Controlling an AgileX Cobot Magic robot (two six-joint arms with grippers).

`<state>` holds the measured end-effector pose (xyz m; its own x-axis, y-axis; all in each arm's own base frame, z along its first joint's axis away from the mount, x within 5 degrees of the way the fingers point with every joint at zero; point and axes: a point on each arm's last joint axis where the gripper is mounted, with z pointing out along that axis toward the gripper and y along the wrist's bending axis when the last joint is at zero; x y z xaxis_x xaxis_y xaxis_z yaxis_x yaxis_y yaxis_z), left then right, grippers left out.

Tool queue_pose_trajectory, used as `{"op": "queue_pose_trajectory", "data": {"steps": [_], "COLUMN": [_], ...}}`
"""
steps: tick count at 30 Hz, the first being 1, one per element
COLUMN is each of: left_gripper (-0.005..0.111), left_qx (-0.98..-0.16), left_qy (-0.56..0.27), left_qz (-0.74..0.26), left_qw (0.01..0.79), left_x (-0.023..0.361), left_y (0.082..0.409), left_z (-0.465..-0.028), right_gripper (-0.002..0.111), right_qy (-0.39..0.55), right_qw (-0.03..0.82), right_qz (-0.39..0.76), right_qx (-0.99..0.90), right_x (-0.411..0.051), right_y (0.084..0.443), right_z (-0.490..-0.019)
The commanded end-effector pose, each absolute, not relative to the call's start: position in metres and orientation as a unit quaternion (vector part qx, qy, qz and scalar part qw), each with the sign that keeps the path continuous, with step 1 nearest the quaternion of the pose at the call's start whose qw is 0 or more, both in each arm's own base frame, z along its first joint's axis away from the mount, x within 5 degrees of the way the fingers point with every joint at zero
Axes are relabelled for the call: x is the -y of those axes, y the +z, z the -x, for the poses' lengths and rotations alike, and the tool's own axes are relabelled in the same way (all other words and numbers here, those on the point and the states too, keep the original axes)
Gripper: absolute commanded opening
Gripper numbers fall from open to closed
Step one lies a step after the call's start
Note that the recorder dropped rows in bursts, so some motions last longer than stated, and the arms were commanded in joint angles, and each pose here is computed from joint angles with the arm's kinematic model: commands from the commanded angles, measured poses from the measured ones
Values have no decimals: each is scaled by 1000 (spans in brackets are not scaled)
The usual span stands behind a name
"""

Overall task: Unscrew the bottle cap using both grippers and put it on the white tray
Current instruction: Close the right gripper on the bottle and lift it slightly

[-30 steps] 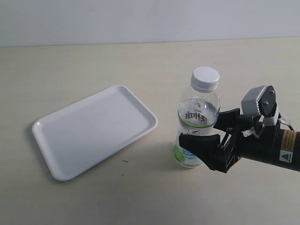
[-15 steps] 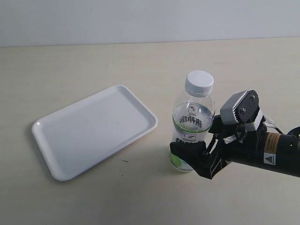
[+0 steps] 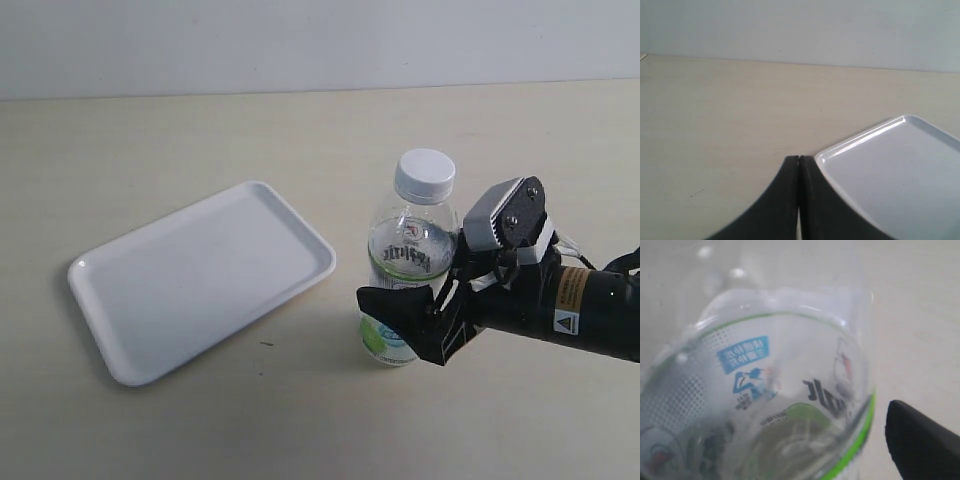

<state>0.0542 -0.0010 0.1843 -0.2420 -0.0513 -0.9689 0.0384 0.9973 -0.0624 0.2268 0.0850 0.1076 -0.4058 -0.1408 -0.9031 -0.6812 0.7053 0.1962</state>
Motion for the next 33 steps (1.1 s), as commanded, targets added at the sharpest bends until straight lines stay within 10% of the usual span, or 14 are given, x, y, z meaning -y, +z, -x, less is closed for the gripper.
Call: {"op": "queue_pose_trajectory", "data": {"steps": [1, 8, 33], "left_gripper": [0, 0, 0], "left_qx": [-785, -785, -785], "left_qy": [-38, -38, -38], "left_qz": [2, 2, 2], "left_qw": [618, 618, 618], "left_x": [1, 1, 1], "left_y": [184, 184, 184], "left_z": [-54, -54, -54], "right_gripper": [73, -1, 0], "right_qy": [286, 285, 273], "right_qw": [482, 473, 415], "right_qz": [257, 270, 399], "right_qx": [-787, -789, -771], "right_x": [-86, -87, -96], "right_y": [109, 107, 161], "right_z": [-229, -227, -250]}}
